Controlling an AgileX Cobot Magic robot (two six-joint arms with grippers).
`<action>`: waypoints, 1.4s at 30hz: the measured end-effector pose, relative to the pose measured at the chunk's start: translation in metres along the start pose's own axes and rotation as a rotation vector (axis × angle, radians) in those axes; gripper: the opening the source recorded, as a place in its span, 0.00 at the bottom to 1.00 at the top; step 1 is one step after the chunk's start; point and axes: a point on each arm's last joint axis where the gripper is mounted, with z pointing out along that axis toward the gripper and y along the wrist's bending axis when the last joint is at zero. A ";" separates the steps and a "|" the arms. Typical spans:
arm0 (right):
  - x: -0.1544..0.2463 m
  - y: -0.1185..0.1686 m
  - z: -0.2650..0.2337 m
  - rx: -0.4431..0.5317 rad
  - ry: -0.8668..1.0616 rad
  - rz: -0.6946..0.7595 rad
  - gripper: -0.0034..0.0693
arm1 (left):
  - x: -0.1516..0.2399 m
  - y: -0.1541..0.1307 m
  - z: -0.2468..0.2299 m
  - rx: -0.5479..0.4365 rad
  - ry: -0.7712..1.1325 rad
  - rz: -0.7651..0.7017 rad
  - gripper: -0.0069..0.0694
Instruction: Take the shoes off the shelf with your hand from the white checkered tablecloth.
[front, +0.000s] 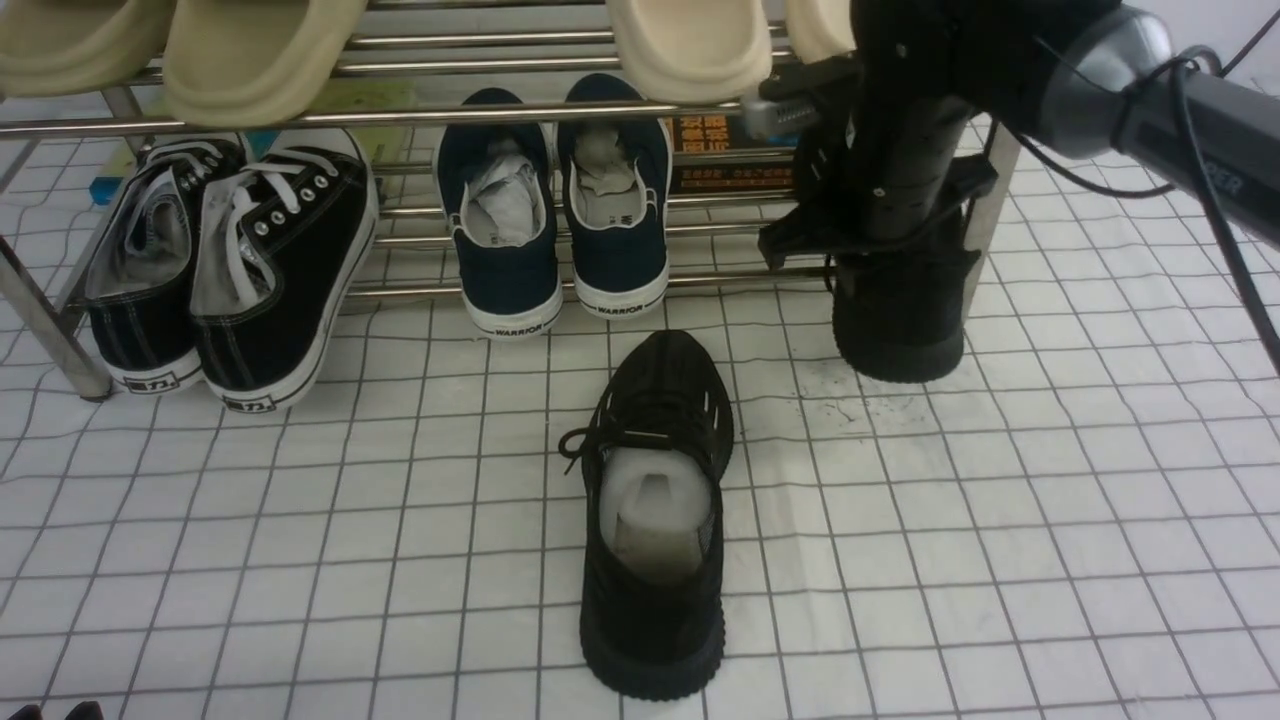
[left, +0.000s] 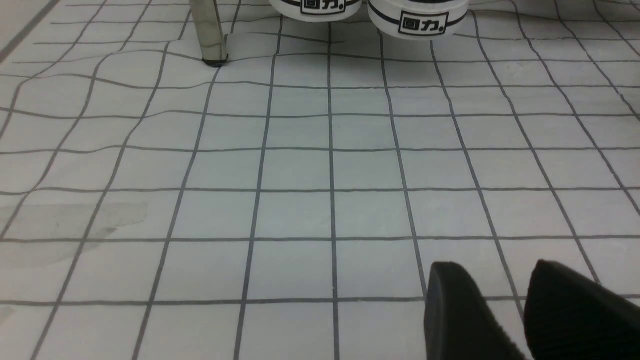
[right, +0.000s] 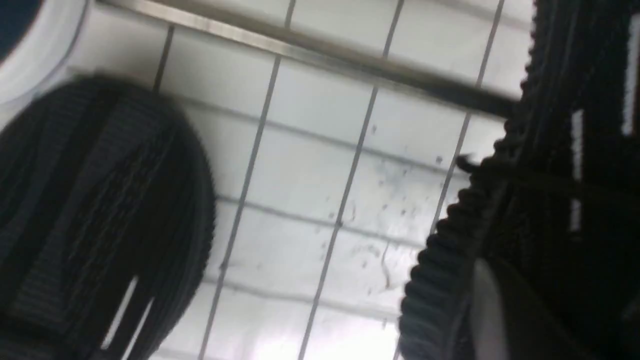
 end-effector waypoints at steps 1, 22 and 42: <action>0.002 0.001 -0.008 -0.002 -0.003 -0.012 0.05 | 0.000 0.000 0.000 0.000 0.000 0.000 0.40; 0.130 0.074 -0.086 -0.151 0.125 -0.135 0.05 | 0.000 0.000 0.000 0.000 -0.001 0.000 0.40; 0.117 0.093 -0.008 -0.066 0.127 0.036 0.07 | 0.000 0.000 0.000 0.000 -0.001 0.000 0.40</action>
